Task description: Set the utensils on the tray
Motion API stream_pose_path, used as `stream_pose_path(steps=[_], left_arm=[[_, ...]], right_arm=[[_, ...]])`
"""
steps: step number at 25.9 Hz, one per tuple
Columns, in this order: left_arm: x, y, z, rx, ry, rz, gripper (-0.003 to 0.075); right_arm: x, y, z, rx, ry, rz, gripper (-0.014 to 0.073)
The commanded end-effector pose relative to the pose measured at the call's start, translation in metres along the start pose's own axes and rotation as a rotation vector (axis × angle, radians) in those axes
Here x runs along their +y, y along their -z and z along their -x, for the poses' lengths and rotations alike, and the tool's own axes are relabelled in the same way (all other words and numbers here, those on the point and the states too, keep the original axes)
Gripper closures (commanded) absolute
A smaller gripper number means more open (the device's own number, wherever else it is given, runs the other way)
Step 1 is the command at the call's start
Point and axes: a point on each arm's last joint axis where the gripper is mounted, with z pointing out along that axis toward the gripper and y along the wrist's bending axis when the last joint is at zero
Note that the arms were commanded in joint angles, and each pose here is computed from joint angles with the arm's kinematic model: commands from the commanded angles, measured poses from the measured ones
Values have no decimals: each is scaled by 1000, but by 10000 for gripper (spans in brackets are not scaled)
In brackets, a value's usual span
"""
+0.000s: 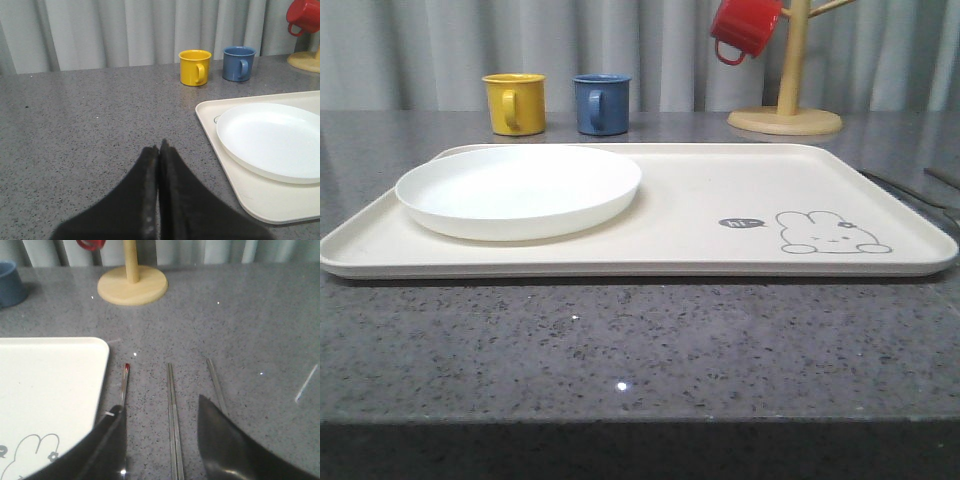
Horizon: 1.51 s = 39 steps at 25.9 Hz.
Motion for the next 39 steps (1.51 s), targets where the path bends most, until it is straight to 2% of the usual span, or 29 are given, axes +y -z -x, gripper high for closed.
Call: stream_pose_path(steps=[1,7,12,17,27,29,34,36,39], left_arm=[[1,2,16,-101,20,5,739],[1,2,16,-101,20,5,739],[1,2,16,-101,20,5,739],[1,2,16,-101,20,5,739],[1,2,16,-101,20,5,739],[1,2,16,-101,20,5,739],[1,2,16,-101,20,5,739],[1,2,16,-101,20,5,739],[1,2,16,-101,20,5,739]], right_arm=[[5,-21,27,12,14,3,267],[29,-84,33,314,107,37,266],[43,-123,31,475,119,44,266],[47,-152,20,562,102,43,266],[48,-180,-1,628,96,39,269],[48,-180,-1,628,96,39,318],[48,-180,-1,629,96,39,570],[48,-180,-1,629,96,39,629],[48,-179,0,627,96,39,655]])
